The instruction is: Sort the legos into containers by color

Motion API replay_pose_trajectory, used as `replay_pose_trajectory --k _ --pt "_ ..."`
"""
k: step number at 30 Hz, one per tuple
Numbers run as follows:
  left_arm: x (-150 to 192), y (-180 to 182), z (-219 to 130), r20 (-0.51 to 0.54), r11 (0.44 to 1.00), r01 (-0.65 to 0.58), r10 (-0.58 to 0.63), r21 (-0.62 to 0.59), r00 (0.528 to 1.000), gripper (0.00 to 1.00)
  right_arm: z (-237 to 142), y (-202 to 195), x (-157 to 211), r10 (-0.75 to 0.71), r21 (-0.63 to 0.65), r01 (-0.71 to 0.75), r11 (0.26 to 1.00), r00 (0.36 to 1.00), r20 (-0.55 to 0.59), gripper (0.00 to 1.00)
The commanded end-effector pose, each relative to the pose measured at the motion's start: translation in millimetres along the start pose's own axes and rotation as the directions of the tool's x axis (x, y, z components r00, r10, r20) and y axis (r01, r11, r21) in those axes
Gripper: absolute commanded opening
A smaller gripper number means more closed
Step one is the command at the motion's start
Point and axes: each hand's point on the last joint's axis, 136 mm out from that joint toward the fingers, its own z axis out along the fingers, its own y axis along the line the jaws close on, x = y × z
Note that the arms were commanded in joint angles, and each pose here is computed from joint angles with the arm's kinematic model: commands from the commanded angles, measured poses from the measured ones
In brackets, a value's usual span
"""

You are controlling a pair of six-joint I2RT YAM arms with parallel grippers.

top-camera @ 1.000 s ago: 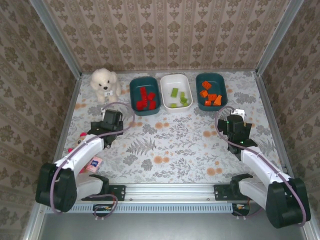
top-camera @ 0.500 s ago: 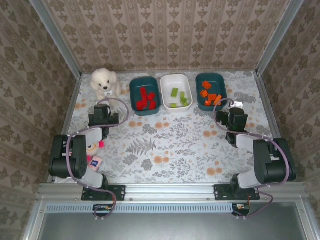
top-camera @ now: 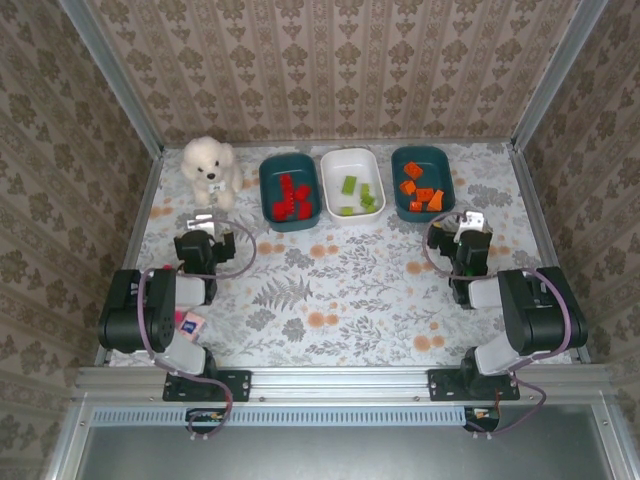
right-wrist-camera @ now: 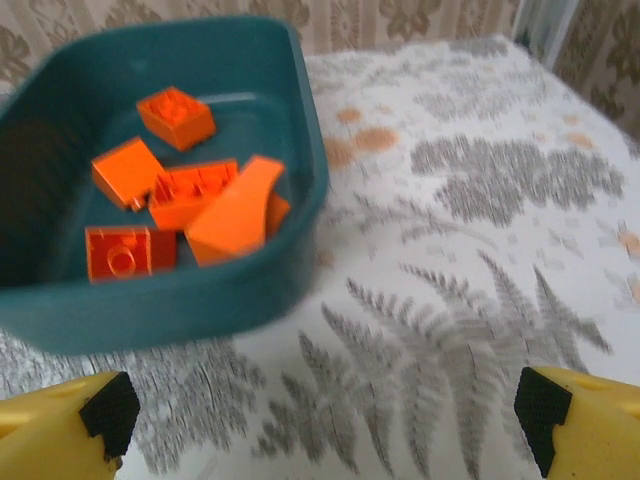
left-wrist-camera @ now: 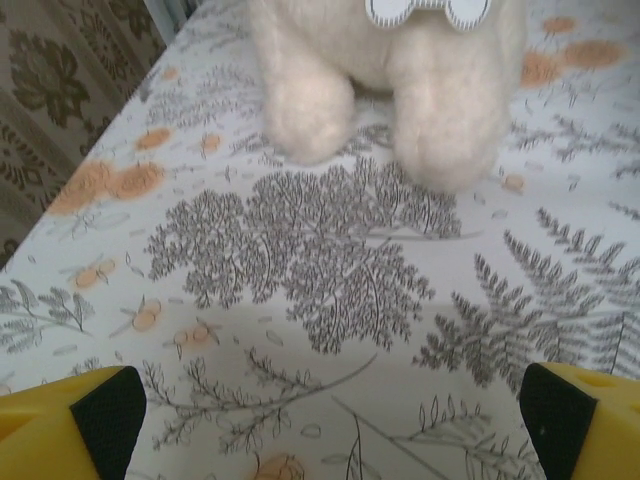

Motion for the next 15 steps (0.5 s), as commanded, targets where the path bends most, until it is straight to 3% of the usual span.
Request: replay_pose_trajectory --k 1,15 --pt "-27.9 4.1 0.8 0.096 0.999 0.031 -0.03 -0.014 0.995 1.0 5.9 11.0 -12.0 -0.046 -0.006 0.046 0.999 0.999 0.013 1.0" --pt "-27.8 3.7 -0.4 0.097 0.999 0.031 -0.03 -0.01 0.995 1.0 6.8 13.2 -12.1 -0.052 -0.015 0.052 0.999 0.999 0.009 1.0"
